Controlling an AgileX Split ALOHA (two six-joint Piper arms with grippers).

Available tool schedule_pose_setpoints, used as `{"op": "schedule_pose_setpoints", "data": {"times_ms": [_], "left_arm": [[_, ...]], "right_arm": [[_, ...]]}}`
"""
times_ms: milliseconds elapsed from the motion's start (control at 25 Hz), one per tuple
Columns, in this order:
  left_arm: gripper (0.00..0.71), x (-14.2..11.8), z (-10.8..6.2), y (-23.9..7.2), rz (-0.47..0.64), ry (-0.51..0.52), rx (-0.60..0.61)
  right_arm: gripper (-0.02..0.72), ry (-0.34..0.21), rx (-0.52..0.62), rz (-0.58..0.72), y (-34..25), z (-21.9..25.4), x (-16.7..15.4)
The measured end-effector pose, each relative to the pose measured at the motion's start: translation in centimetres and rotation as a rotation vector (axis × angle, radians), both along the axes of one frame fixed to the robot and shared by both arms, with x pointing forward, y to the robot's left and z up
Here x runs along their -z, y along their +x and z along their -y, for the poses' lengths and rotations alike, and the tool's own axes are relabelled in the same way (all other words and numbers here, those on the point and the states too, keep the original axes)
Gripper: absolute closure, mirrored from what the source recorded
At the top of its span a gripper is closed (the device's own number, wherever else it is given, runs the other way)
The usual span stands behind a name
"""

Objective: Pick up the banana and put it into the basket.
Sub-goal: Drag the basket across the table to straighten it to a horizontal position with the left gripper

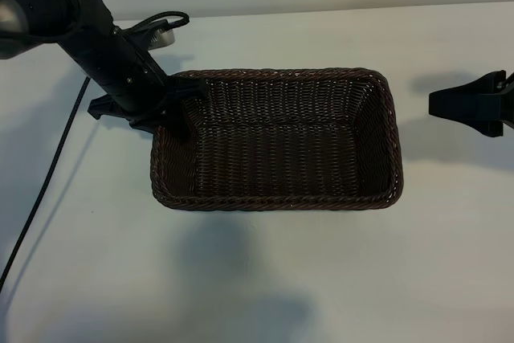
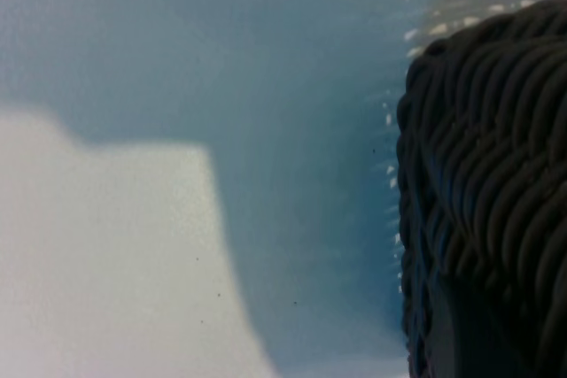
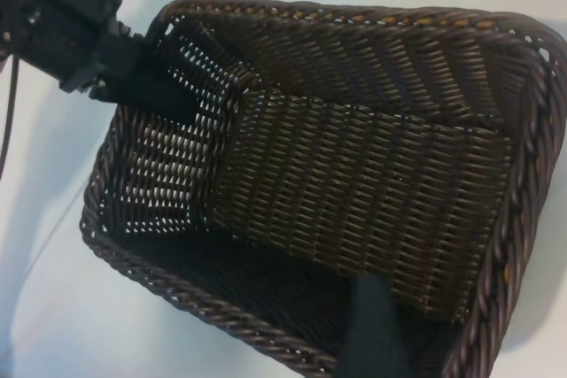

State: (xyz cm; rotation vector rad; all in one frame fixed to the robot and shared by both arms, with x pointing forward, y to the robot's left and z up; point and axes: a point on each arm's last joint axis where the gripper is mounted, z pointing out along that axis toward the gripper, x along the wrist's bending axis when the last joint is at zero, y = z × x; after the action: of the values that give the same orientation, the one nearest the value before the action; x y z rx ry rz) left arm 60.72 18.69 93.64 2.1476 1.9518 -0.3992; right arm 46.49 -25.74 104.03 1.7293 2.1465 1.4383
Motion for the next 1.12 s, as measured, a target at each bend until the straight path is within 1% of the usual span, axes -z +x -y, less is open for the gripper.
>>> {"op": "schedule_pose_setpoints", "data": {"times_ms": [120, 160, 200, 400, 520, 600, 680, 840, 1000, 1120], "left_arm": [[0.536, 0.0, 0.0, 0.0, 0.000, 0.000, 0.000], [0.518, 0.0, 0.0, 0.0, 0.000, -0.001, -0.001], [0.489, 0.0, 0.0, 0.0, -0.001, -0.005, -0.003], [0.299, -0.1, 0.2, -0.1, -0.017, -0.022, -0.011], [0.230, -0.1, 0.2, -0.4, -0.042, -0.022, -0.001], [0.213, -0.2, 0.1, -0.5, -0.056, -0.014, 0.012], [0.206, -0.5, -0.2, -0.7, -0.058, 0.020, 0.017], [0.203, -2.0, -1.0, -1.0, -0.037, 0.081, -0.002], [0.203, -4.0, -1.7, -1.2, -0.032, 0.075, -0.008], [0.203, -5.6, -2.1, -1.0, -0.005, 0.067, -0.014]], "right_arm": [[0.161, 0.000, 0.000, 0.000, 0.0, 0.0, 0.0], [0.161, 0.000, 0.000, 0.000, 0.0, 0.0, 0.0], [0.161, 0.000, 0.000, 0.000, 0.0, 0.0, 0.0], [0.161, 0.000, 0.000, 0.000, 0.0, 0.0, 0.0], [0.161, 0.000, 0.000, 0.000, 0.0, 0.0, 0.0], [0.161, 0.000, 0.000, 0.000, 0.0, 0.0, 0.0], [0.161, 0.000, 0.000, 0.000, 0.0, 0.0, 0.0], [0.161, 0.000, 0.000, 0.000, 0.0, 0.0, 0.0], [0.161, 0.000, 0.000, 0.000, 0.0, 0.0, 0.0], [0.161, 0.000, 0.000, 0.000, 0.0, 0.0, 0.0]]}}
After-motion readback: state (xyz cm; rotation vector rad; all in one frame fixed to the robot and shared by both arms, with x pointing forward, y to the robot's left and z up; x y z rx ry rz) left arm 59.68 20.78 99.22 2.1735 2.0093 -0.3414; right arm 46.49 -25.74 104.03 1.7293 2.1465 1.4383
